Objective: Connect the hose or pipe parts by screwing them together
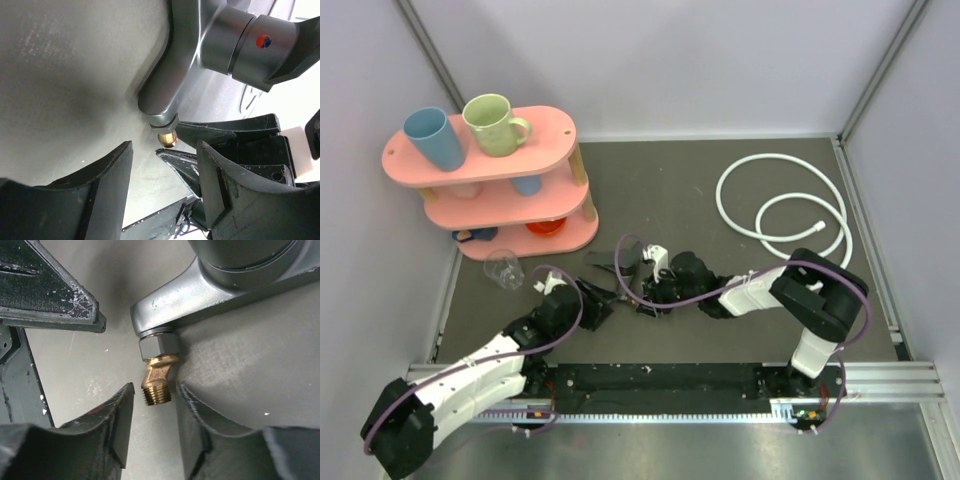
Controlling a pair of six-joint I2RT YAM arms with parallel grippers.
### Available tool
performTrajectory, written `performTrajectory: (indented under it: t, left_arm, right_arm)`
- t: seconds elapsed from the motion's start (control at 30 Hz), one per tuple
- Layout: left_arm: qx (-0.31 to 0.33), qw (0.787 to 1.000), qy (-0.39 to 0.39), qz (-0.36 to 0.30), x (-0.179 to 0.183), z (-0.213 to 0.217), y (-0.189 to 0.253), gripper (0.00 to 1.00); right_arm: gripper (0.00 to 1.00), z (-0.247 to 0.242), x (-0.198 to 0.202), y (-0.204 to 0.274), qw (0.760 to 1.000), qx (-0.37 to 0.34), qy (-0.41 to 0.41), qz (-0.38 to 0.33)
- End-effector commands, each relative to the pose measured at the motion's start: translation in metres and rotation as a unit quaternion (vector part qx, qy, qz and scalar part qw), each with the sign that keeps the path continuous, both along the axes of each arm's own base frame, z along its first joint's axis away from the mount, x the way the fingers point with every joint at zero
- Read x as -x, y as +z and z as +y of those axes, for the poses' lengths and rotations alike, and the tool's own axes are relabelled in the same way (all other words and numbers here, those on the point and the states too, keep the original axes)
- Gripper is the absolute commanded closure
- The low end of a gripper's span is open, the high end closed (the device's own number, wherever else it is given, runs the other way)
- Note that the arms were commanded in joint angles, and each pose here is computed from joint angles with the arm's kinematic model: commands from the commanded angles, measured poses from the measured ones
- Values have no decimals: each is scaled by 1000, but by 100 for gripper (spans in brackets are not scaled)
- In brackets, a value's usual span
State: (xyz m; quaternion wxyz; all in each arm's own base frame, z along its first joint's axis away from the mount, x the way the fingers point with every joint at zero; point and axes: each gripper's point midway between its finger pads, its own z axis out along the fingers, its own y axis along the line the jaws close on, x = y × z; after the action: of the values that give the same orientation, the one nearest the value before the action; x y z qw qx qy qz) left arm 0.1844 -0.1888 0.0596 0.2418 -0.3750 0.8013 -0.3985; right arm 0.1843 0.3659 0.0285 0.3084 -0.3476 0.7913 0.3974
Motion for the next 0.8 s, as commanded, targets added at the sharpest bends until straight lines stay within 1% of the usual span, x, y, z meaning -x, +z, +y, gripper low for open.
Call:
performTrajectory:
  t: [0.0, 0.1, 0.13, 0.17, 0.27, 0.3, 0.57, 0.77]
  left_arm:
    - [24, 1000, 3, -18, -8, -8, 12, 41]
    - [25, 1000, 5, -13, -8, -8, 11, 41]
    - [25, 1000, 8, -13, -8, -7, 11, 41]
    - [25, 1000, 12, -9, -8, -6, 8, 41]
    - [28, 999, 18, -6, -8, -5, 7, 41]
    - [27, 999, 17, -6, -8, -5, 6, 41]
    - [30, 999, 21, 5, -7, -5, 2, 39]
    - [39, 999, 22, 14, -6, -7, -1, 39]
  right_arm:
    - [67, 22, 2, 13, 999, -30, 16, -10]
    - [67, 25, 5, 14, 999, -25, 18, -10]
    - [69, 26, 5, 15, 1000, -22, 16, -12]
    - [76, 26, 5, 14, 1000, -20, 13, -14]
    - [90, 25, 4, 14, 1000, -18, 0, -20]
    - [100, 26, 4, 15, 1000, -20, -2, -19]
    - [100, 33, 0, 47, 997, -70, -15, -26]
    - [100, 34, 0, 59, 996, -86, -17, -31]
